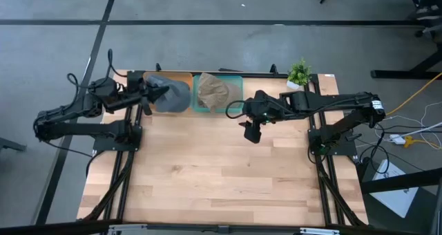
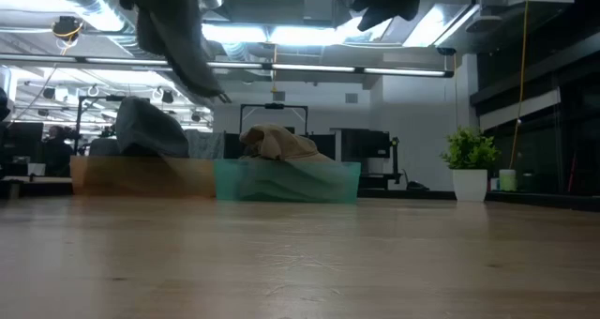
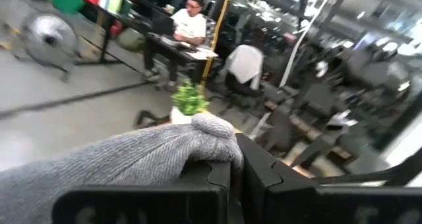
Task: Pick & Place hat
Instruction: Put the gray cap into the orange bin
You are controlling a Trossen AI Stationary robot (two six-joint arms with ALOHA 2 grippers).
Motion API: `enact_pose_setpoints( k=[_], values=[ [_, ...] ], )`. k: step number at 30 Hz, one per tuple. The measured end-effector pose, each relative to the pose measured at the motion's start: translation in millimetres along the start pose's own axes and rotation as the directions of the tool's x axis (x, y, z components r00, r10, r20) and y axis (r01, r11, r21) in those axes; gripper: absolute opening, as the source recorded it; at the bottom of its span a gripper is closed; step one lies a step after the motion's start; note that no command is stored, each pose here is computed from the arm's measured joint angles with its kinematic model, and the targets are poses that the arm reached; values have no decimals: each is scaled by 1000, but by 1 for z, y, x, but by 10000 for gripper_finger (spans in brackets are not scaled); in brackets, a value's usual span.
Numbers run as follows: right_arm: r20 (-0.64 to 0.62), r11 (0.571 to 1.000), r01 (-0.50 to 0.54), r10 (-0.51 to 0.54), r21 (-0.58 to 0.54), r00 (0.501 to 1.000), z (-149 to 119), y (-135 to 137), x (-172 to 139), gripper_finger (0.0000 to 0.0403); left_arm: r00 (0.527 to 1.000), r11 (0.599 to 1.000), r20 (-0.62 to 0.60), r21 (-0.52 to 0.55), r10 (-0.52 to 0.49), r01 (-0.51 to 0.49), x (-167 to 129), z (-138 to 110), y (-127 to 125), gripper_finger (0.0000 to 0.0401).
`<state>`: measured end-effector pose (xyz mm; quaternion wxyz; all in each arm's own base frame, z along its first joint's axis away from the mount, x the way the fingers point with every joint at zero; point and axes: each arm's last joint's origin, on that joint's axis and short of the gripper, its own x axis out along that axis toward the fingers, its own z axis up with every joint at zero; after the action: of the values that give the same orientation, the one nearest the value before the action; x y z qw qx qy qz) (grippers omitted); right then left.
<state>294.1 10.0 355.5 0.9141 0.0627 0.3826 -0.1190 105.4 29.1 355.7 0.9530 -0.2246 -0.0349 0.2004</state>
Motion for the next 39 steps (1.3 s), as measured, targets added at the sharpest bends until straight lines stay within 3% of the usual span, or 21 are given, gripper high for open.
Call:
enact_pose_setpoints(
  k=[5, 13, 16, 20, 23, 27, 32, 39],
  values=[
    [21, 997, 79, -79, 9, 997, 1, -2, 0, 231, 997, 979, 15, 188, 78, -79, -2, 2, 9, 9],
    [35, 989, 134, -136, 58, 990, 1, -4, 0, 231, 983, 860, 55, 476, 177, -182, 0, 6, 19, 7],
    [35, 987, 138, -141, 87, 989, 2, -6, 0, 231, 983, 807, 36, 566, 179, -168, 5, 6, 22, 8],
    [26, 977, 156, -162, 148, 987, 3, -13, 3, 231, 991, 745, -49, 664, 127, -62, 18, 3, 27, 5],
    [16, 969, 171, -177, 181, 984, 3, -18, 6, 231, 985, 709, -134, 705, 107, 19, 33, -2, 33, 6],
    [0, 962, 186, -190, 202, 982, 3, -22, 9, 231, 968, 702, -227, 707, 110, 86, 52, -9, 45, 4],
    [-7, 962, 189, -192, 199, 981, 3, -22, 10, 231, 948, 677, -274, 730, 162, 95, 65, -11, 63, 5],
    [-12, 961, 192, -194, 199, 981, 3, -22, 12, 231, 923, 693, -308, 717, 231, 66, 59, -8, 87, 4]
  ],
)
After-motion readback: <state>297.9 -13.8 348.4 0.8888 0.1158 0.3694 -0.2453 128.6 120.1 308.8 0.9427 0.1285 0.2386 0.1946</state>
